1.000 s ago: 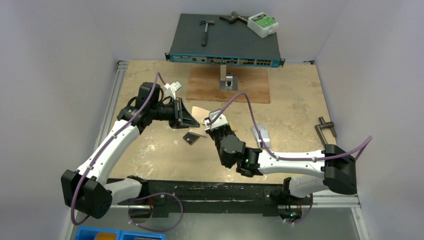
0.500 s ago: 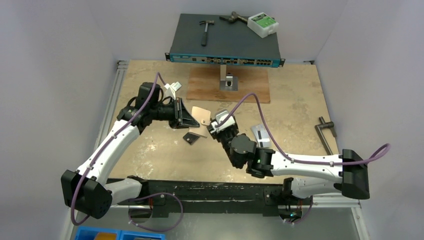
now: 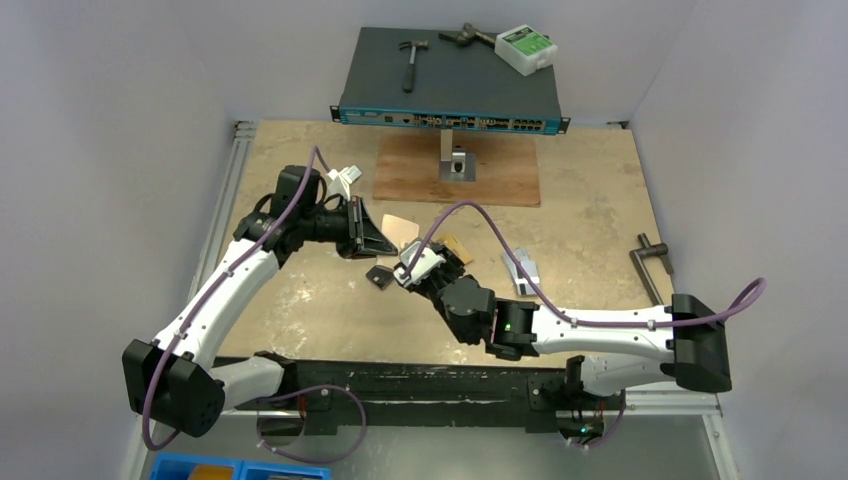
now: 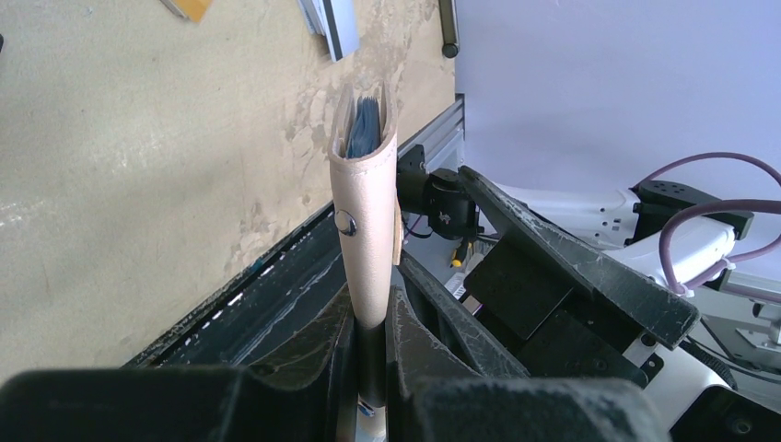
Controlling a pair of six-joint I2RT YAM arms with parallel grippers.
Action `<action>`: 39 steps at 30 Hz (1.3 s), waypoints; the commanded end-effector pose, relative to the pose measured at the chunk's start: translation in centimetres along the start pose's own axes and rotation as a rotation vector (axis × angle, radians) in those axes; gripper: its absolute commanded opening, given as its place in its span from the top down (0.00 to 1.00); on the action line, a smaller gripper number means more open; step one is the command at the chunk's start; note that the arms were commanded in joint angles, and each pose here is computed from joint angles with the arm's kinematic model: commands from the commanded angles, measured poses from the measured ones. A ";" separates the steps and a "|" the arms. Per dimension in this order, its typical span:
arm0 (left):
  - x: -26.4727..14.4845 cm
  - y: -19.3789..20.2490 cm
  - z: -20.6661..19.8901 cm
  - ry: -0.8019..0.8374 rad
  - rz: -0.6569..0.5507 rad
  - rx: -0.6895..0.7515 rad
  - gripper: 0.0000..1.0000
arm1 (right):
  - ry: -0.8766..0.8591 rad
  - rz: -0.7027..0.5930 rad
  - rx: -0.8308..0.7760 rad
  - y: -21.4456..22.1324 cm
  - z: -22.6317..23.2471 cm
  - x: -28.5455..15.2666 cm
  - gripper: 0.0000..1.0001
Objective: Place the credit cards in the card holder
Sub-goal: Open the card holder.
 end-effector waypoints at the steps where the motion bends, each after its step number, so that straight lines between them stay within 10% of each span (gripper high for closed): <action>1: -0.4 -0.4 -1.2 0.033 -0.012 0.032 1.00 | 0.000 -0.050 -0.003 -2.3 -0.8 0.0 0.53; 39: -0.5 0.3 -1.1 0.047 0.011 0.009 1.00 | 0.278 -0.097 -0.058 -3.6 -1.2 3.3 1.00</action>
Point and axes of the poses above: each gripper's point midway between its finger pads, its own x axis out along the fingers, its own z axis along the line the jaws close on, y = z × x, the point moved 1 cm from there along -x, back along the fingers, and after that the axes turned 14 degrees about -x, right-handed, at the moved point
